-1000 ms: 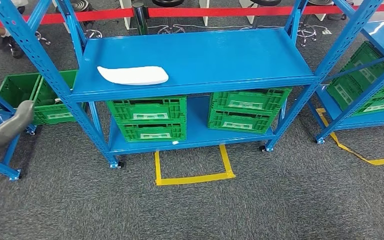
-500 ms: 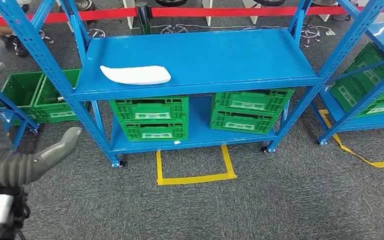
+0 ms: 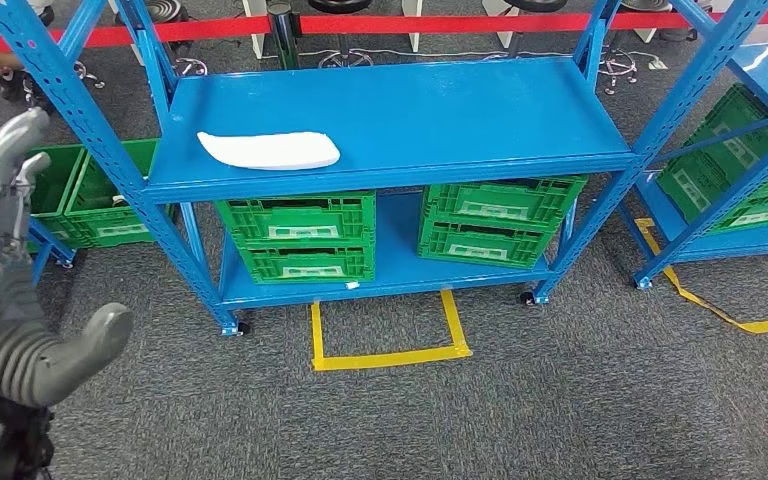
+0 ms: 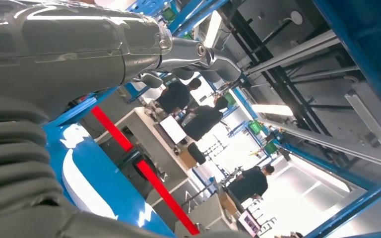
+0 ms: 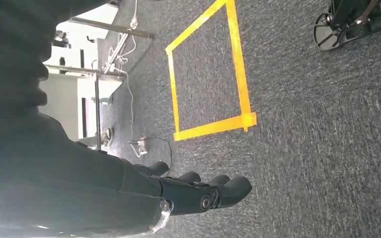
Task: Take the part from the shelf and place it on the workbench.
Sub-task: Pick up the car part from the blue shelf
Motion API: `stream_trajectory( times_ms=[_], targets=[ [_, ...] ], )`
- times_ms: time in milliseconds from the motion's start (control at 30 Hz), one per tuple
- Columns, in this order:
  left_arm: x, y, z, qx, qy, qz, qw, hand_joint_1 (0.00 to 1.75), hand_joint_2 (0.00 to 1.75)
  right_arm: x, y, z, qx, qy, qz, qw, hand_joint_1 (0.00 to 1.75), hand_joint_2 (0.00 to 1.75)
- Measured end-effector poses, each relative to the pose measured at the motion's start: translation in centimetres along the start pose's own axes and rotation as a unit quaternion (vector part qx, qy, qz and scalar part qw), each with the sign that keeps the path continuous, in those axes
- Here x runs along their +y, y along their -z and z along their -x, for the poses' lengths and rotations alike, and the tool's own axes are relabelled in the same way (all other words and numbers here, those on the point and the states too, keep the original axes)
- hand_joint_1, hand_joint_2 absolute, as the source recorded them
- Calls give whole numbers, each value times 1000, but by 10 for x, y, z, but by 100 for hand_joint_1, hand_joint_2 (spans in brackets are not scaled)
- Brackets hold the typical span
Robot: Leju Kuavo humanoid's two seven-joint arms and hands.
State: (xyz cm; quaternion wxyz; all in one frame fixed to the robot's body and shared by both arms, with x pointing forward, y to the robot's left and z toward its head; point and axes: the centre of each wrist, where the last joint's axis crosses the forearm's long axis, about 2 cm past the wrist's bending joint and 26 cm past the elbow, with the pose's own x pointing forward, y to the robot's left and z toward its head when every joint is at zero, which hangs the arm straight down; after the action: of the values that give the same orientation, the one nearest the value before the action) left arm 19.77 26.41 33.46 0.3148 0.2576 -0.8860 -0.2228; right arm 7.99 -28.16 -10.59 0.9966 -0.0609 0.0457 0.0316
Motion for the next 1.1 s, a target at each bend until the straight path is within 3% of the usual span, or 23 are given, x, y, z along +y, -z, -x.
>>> stream_trajectory(
  times_ms=[633,867,1100],
  targets=[
    [5,-2,0,-6,7,2,1000,0,0,4,-1,0,0,-2,-4,1000,0,175],
    [9,-9,6,12,-34,27,999,0,0,13,-2,1,7,-10,-3,1000,0,175],
    [5,4,11,-9,-40,32,999,0,0,14,-2,0,12,0,-14,1000,0,175]
  ],
)
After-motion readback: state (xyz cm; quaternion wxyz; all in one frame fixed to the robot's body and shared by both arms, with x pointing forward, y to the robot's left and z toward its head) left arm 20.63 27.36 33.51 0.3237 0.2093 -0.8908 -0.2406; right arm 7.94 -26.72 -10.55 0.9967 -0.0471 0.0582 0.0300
